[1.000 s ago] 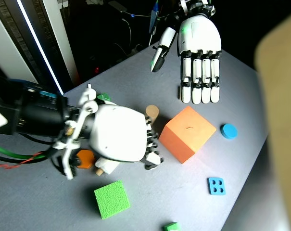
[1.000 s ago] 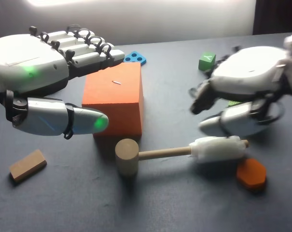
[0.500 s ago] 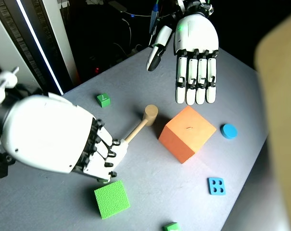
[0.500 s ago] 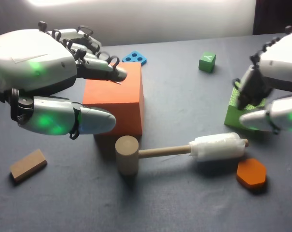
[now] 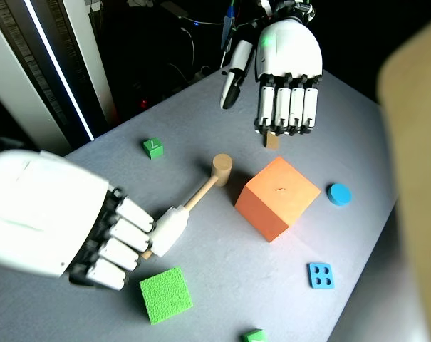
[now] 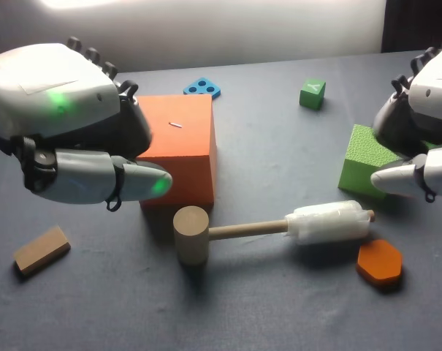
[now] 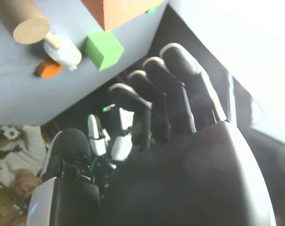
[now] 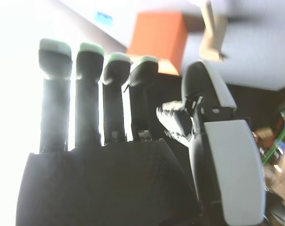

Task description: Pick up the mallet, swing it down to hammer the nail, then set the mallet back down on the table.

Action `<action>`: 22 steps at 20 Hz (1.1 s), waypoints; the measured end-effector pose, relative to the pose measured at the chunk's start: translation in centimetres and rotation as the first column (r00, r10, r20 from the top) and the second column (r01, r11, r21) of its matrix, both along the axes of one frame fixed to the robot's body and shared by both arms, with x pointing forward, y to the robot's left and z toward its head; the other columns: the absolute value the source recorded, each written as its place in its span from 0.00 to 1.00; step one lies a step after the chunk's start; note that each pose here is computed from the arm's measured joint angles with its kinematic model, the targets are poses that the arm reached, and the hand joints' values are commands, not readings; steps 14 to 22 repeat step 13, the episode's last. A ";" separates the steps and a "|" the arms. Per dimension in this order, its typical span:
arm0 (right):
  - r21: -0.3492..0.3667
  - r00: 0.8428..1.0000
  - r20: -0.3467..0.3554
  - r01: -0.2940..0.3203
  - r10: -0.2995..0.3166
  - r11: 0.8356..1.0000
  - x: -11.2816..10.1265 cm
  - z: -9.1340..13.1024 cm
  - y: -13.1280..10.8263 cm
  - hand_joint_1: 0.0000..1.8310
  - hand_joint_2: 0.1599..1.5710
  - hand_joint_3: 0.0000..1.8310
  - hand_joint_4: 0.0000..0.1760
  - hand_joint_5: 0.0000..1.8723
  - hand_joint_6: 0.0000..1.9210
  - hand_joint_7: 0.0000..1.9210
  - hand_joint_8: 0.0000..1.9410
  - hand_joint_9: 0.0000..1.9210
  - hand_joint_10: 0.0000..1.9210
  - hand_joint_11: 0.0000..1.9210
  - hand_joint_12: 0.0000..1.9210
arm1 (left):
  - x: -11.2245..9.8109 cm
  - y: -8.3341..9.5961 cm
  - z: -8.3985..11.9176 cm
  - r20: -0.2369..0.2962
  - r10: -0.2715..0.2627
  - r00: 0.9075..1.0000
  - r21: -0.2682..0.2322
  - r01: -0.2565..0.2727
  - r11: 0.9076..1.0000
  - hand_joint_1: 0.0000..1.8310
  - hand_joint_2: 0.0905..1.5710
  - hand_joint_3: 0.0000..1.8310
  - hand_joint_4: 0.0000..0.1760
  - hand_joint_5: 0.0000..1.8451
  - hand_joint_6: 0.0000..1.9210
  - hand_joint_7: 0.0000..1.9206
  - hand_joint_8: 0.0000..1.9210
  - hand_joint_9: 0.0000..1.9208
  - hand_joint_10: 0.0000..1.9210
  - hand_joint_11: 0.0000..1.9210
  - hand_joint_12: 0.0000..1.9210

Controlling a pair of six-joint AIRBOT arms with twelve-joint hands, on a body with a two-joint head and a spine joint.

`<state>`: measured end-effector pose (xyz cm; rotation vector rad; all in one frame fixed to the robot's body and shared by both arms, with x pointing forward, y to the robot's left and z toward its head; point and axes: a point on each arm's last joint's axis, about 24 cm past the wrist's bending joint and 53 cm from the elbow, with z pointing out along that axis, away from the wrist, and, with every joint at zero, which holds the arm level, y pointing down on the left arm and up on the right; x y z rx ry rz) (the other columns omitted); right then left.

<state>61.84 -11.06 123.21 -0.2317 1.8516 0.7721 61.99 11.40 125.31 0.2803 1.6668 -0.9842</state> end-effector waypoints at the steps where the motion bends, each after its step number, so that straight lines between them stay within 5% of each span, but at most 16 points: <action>1: -0.002 1.000 -0.001 0.002 -0.002 1.000 0.0 0.0 -0.1 0.17 0.79 0.01 0.00 0.82 1.00 0.83 1.00 0.86 1.00 0.92 1.00 | -0.1 -0.1 0.0 -0.002 -0.002 1.000 0.000 0.002 1.000 0.17 0.79 0.00 0.67 0.77 1.00 0.79 1.00 0.82 1.00 0.83 1.00; 2: -0.004 1.000 0.000 0.002 -0.002 1.000 0.0 -0.1 -0.1 0.30 0.88 0.01 0.00 0.80 1.00 0.84 1.00 0.87 1.00 0.93 1.00 | -0.2 -0.3 0.1 0.000 -0.005 1.000 -0.003 0.005 1.000 0.25 0.90 0.01 0.93 0.79 1.00 0.82 1.00 0.85 1.00 0.89 1.00; 4: -0.006 1.000 0.004 0.000 0.000 1.000 0.0 0.0 0.0 0.48 0.93 0.01 0.00 0.75 1.00 0.83 1.00 0.87 1.00 0.93 1.00 | -0.7 -1.0 0.7 0.007 -0.025 1.000 -0.022 0.025 0.999 0.50 0.92 0.00 1.00 0.81 1.00 0.85 1.00 0.89 1.00 0.93 1.00; 5: -0.006 1.000 0.002 0.001 -0.001 1.000 0.0 -0.1 -0.1 0.49 0.95 0.00 0.13 0.75 1.00 0.83 1.00 0.87 1.00 0.93 1.00 | -0.9 -1.2 0.8 0.010 -0.031 0.999 -0.024 0.031 0.999 0.59 0.92 0.00 1.00 0.80 1.00 0.84 1.00 0.88 1.00 0.90 1.00; 6: -0.006 1.000 0.002 0.000 0.000 1.000 0.0 -0.1 -0.1 0.49 0.94 0.00 0.62 0.75 1.00 0.83 1.00 0.87 1.00 0.93 1.00 | -1.0 -1.3 0.7 0.008 -0.033 0.999 -0.024 0.033 0.999 0.59 0.93 0.00 1.00 0.81 1.00 0.84 1.00 0.87 1.00 0.88 1.00; 7: -0.008 1.000 0.004 -0.002 0.002 1.000 0.0 0.0 0.0 0.52 0.93 0.00 0.92 0.77 1.00 0.83 1.00 0.87 1.00 0.93 1.00 | -1.0 -1.3 0.8 0.009 -0.033 0.999 -0.025 0.033 0.999 0.57 0.93 0.00 1.00 0.81 1.00 0.83 1.00 0.85 1.00 0.87 1.00; 8: -0.012 1.000 0.008 -0.007 0.007 1.000 -0.2 0.0 0.1 0.52 0.93 0.00 0.98 0.77 1.00 0.83 1.00 0.87 1.00 0.93 1.00 | -1.0 -1.4 1.1 0.014 -0.032 0.999 -0.031 0.033 0.999 0.55 0.94 0.00 1.00 0.82 1.00 0.83 1.00 0.85 1.00 0.87 1.00; 22: -0.025 1.000 0.009 -0.015 0.015 1.000 -0.4 -0.3 0.3 0.51 0.93 0.00 1.00 0.77 1.00 0.82 1.00 0.86 1.00 0.91 1.00 | -1.0 -1.4 1.5 0.021 -0.034 0.999 -0.040 0.035 0.999 0.56 0.93 0.00 1.00 0.80 1.00 0.82 1.00 0.83 1.00 0.83 1.00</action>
